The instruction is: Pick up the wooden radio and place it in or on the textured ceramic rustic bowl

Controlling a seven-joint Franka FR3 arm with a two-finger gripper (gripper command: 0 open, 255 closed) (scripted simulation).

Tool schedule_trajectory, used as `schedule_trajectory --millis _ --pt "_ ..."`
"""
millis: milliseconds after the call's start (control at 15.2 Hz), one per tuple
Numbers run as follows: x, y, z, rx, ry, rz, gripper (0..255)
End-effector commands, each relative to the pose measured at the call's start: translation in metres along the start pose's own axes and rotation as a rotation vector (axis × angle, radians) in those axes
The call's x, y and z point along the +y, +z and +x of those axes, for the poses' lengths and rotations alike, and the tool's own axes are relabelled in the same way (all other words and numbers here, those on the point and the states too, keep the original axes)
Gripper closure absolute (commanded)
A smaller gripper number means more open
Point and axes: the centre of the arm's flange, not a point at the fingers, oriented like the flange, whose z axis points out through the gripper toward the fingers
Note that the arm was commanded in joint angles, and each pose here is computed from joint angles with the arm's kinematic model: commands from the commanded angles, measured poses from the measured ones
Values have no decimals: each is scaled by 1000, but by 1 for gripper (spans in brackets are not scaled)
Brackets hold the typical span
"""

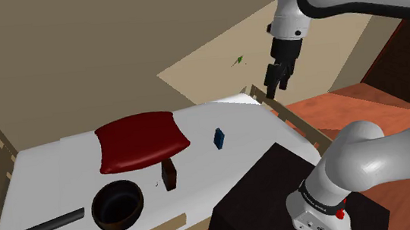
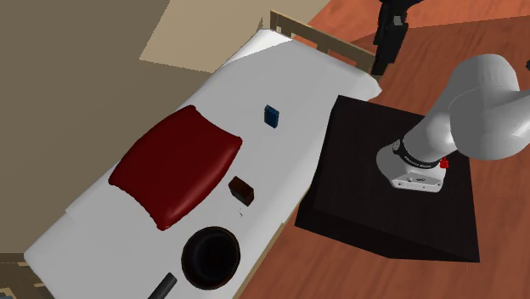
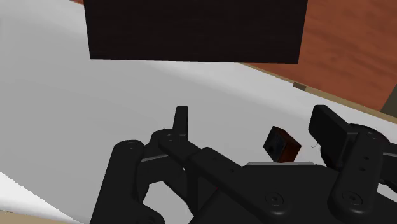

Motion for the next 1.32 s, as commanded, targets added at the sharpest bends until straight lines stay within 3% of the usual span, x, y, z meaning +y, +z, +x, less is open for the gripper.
schedule_trajectory --millis 0,1254 --pt "0 0 0 0 0 0 0" --pt "-108 178 125 104 42 0 0"
